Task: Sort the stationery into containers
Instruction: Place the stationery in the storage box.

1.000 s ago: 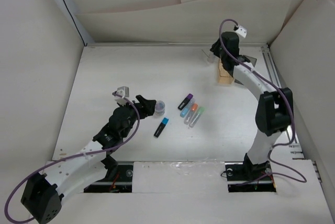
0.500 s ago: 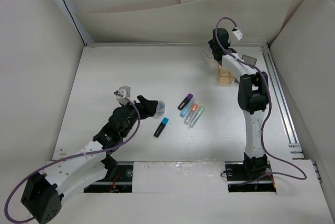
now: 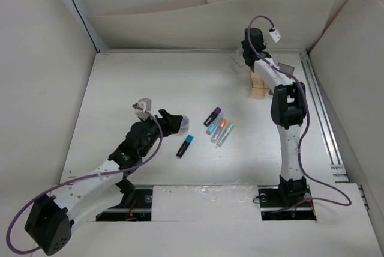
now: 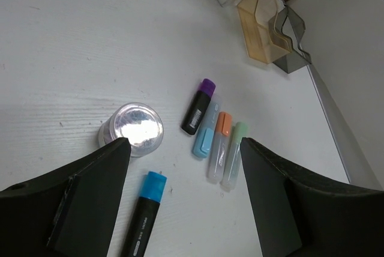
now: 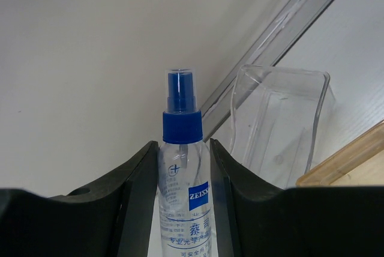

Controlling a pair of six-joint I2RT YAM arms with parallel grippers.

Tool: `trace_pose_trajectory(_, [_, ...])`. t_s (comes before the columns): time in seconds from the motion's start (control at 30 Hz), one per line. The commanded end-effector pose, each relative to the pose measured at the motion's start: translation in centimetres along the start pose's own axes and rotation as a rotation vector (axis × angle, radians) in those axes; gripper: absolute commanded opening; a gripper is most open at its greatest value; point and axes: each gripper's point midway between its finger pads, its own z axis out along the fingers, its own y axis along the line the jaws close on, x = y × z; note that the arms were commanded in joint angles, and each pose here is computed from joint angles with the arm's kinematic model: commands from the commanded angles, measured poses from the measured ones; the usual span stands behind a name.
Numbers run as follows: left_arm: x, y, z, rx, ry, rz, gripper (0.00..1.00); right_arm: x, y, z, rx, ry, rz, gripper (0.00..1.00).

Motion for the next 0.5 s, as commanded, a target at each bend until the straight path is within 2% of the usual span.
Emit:
trace_pose_trajectory(0.0, [-0.5, -0.6, 0.2, 0.029, -0.023, -0.016, 0.71, -2.0, 1.0, 0.3, -0.004, -0.054, 0.042, 0.24])
trace_pose_trajectory(0.33, [-0.3, -0.8, 0.3, 0.036, -0.017, -0.016, 0.69, -0.4, -1.7, 1.7, 0.030, -0.007, 0.043, 0.28])
trace_pose_trajectory(0.47, [-0.3, -0.8, 0.3, 0.036, -0.017, -0.016, 0.69, 0.0, -1.9, 1.7, 0.031, 0.005, 0.038, 0.39])
